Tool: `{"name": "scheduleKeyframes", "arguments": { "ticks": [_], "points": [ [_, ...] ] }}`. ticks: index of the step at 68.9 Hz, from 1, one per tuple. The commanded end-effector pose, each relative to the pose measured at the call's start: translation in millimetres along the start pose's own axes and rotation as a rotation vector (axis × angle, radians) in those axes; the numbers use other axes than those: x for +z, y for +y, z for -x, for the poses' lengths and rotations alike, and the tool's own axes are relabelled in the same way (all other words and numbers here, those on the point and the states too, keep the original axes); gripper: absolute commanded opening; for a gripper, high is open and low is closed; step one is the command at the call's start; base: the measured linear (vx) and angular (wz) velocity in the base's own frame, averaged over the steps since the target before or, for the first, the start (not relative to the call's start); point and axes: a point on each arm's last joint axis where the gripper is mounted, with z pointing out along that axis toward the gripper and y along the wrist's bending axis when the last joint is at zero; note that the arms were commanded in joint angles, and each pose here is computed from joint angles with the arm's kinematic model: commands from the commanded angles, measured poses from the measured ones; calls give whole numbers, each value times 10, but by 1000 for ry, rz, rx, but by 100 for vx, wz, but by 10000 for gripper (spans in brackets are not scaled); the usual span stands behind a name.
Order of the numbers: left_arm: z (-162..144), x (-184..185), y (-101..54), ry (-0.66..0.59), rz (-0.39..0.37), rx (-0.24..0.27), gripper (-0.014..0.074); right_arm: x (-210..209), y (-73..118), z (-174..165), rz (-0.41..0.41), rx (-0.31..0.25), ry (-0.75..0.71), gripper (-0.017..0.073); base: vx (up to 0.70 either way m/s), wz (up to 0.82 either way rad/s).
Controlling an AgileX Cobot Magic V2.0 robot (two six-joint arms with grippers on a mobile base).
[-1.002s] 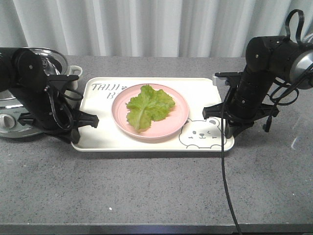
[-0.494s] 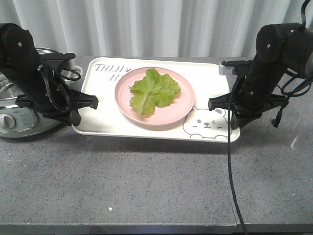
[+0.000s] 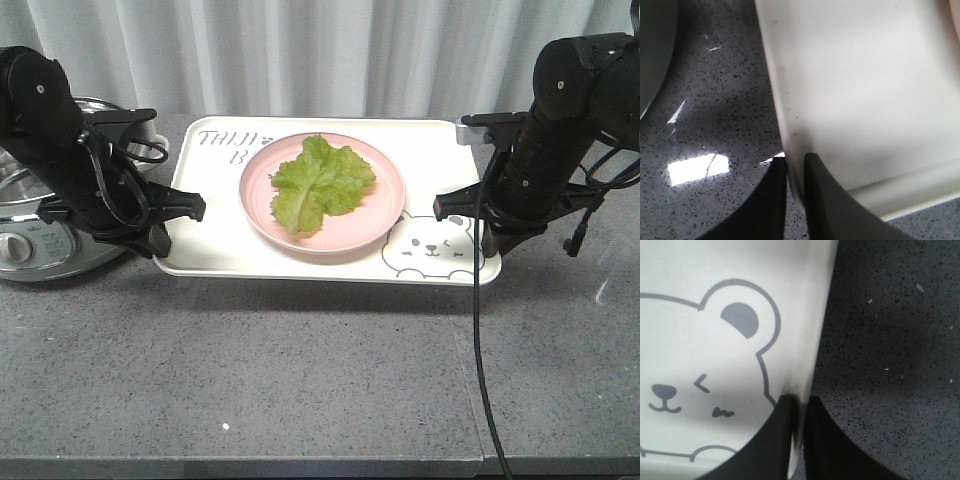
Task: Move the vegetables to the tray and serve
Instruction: 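Lift the tray with both grippers off the counter, then hold the tray raised level with both grippers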
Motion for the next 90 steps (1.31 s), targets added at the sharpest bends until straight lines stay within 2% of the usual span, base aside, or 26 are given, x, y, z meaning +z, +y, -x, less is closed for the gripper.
{"name": "scheduleKeyframes", "arguments": {
  "ticks": [1, 51, 90],
  "points": [
    [40, -348, -193, -142, -101, 31, -8, -319, 31, -4, 20, -31, -112, -8, 0, 0],
    [63, -351, -193, -167, -101, 30, -8, -519, 22, -11, 21, -29, -216, -8, 0, 0],
    [43, -348, -191, -145, -100, 31, -8, -516, 21, -15, 21, -29, -210, -8, 0, 0]
  ]
}}
